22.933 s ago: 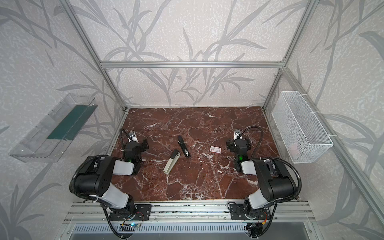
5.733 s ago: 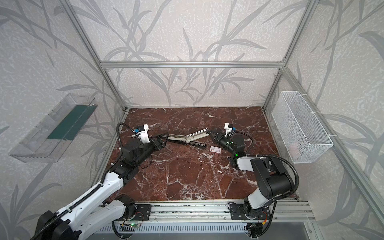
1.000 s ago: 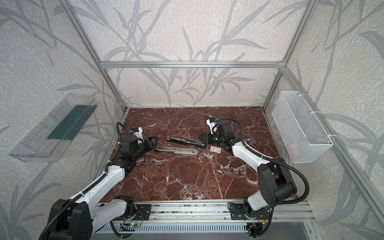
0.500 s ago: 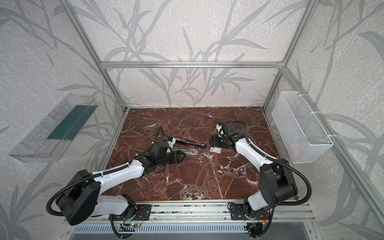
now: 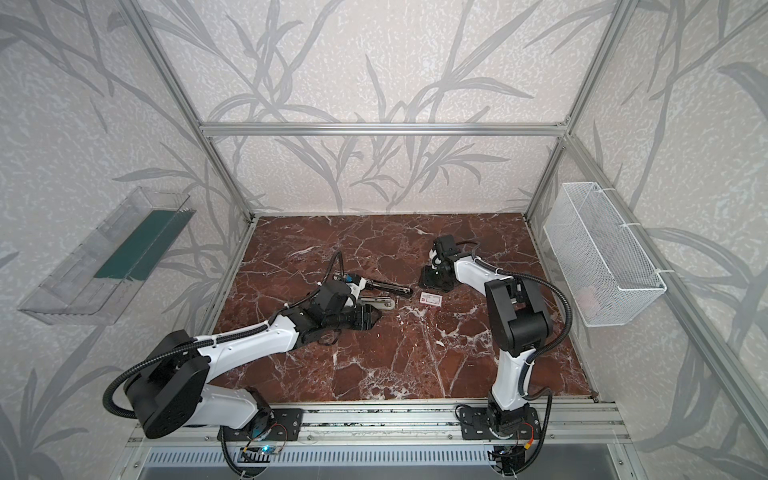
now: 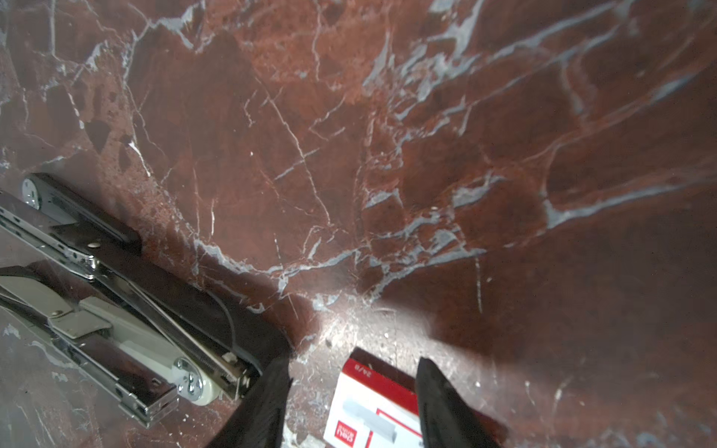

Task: Load the staples into the stapler
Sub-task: 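Move both grippers above the red-and-white staple box, then lower the right gripper and grasp the red-and-white staple box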

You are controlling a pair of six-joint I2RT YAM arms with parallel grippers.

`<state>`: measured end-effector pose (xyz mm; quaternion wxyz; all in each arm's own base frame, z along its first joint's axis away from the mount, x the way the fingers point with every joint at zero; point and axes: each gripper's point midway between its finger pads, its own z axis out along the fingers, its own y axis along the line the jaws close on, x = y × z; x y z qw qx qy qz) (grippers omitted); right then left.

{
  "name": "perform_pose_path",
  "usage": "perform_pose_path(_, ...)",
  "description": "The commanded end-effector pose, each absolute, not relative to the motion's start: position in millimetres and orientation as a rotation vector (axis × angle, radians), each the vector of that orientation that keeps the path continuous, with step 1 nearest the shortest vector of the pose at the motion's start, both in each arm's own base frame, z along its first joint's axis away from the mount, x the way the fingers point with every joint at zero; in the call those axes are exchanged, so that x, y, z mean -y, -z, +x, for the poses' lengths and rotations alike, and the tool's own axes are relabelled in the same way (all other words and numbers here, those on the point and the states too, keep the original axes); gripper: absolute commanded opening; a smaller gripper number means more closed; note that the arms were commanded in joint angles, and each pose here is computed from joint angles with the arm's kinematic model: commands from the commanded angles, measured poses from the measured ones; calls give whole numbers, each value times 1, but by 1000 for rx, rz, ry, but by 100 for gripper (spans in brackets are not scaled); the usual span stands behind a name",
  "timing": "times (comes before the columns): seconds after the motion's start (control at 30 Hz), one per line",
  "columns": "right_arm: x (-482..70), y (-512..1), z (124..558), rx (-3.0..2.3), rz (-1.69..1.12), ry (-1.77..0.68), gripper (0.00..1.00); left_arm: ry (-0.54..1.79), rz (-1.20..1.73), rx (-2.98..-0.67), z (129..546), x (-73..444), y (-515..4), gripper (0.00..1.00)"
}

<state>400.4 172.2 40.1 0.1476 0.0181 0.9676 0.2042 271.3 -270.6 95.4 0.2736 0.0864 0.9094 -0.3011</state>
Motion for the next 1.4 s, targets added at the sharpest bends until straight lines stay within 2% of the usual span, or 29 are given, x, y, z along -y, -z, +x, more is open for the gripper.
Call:
perform_pose_path(0.0,-177,-37,398,-2818,64,-641,54,791,254,-2448,277,276,-97,64)
perform_pose_path(0.33,-179,-35,350,-2865,82,-736,53,800,303,-2477,283,288,-92,63)
perform_pose_path(0.5,-184,-42,326,-2861,85,-784,53,819,319,-2490,286,296,-93,55)
perform_pose_path(0.6,-184,-53,320,-2837,68,-789,53,849,338,-2493,286,303,-96,53)
perform_pose_path(0.8,-162,-63,318,-2823,7,-602,59,911,424,-2550,283,325,-100,54)
perform_pose_path(0.93,-150,-67,311,-2833,-103,-466,59,924,487,-2626,280,335,-95,52)
perform_pose_path(1.03,-150,-67,304,-2854,-248,-330,62,911,501,-2640,282,336,-95,50)
perform_pose_path(1.37,-173,-52,297,-2879,-545,-163,67,904,472,-2640,277,328,-91,51)
